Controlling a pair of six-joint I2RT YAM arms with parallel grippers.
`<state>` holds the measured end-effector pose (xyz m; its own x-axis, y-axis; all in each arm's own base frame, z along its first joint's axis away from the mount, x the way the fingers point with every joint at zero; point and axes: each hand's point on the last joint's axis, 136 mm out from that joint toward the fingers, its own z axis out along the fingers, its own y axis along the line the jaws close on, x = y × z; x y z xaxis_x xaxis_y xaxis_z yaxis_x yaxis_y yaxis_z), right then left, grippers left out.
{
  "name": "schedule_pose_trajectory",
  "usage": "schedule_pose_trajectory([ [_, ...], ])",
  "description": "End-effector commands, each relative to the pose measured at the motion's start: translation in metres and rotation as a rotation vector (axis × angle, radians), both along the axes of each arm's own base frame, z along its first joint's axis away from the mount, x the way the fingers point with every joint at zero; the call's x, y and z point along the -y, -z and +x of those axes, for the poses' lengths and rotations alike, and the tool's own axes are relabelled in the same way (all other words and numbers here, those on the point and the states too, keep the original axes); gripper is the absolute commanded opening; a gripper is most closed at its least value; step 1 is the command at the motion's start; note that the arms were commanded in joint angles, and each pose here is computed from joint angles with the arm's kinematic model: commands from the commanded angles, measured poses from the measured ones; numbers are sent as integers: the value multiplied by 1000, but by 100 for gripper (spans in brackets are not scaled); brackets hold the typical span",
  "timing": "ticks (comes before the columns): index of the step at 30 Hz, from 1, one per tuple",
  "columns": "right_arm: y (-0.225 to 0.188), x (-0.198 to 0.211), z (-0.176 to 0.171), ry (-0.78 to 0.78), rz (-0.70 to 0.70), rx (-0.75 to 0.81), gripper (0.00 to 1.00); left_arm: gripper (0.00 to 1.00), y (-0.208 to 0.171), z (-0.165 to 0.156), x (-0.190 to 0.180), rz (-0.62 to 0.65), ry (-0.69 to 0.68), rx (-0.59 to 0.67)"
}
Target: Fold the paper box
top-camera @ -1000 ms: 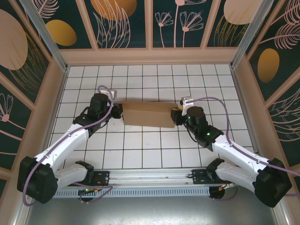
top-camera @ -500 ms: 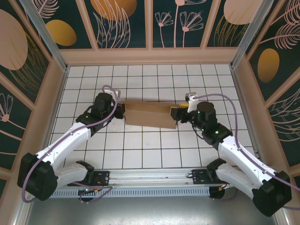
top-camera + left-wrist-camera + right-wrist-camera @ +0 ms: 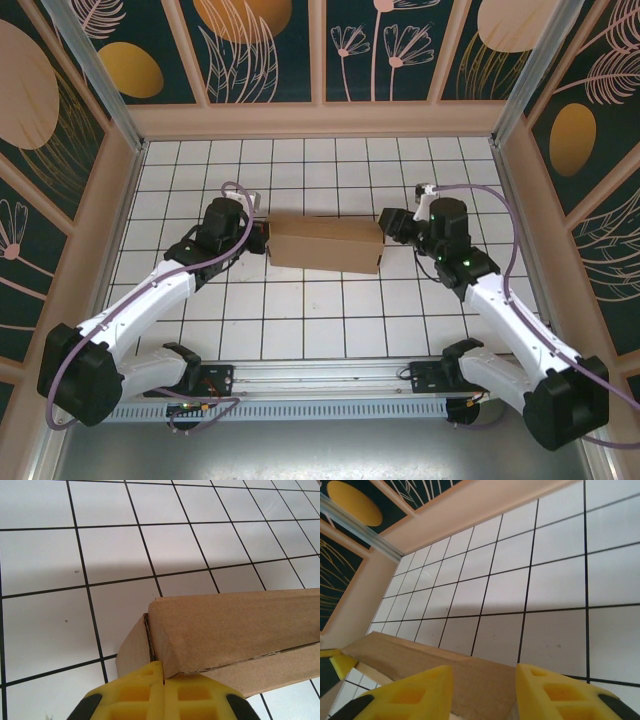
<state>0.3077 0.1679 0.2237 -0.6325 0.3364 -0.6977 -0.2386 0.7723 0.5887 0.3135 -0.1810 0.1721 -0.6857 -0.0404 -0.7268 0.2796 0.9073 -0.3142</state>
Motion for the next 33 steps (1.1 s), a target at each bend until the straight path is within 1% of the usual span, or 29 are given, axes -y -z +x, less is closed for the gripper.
schedule_pose_trajectory([
  [1,4,-4,2,5,40,-74,37,0,46,-29,-8,90,28,-188],
  [8,45,-2,-13,-11,-16,-127,29,0,43,-30,-6,69,29,-180],
  [13,70,1,-24,-21,-94,-134,28,0,38,-30,-4,45,27,-180],
  [14,73,1,-25,-22,-106,-135,28,1,38,-31,-3,40,28,-183],
  [15,76,1,-26,-22,-119,-137,29,5,37,-31,-2,32,28,-183],
  [16,78,2,-27,-18,-129,-137,29,11,36,-31,-1,22,33,-182],
  [19,78,4,-26,-3,-141,-134,30,31,26,-31,2,-9,29,-170],
  [22,73,5,-23,15,-146,-119,32,43,14,-30,0,-33,6,-143],
  [24,68,5,-21,25,-143,-106,32,47,4,-30,-1,-53,-4,-123],
  [26,64,4,-19,32,-138,-96,32,49,-2,-31,1,-74,1,-117],
  [29,63,4,-16,43,-142,-93,32,48,-4,-35,4,-84,26,-123],
  [33,61,5,-15,51,-143,-88,32,48,-8,-40,0,-81,23,-118],
])
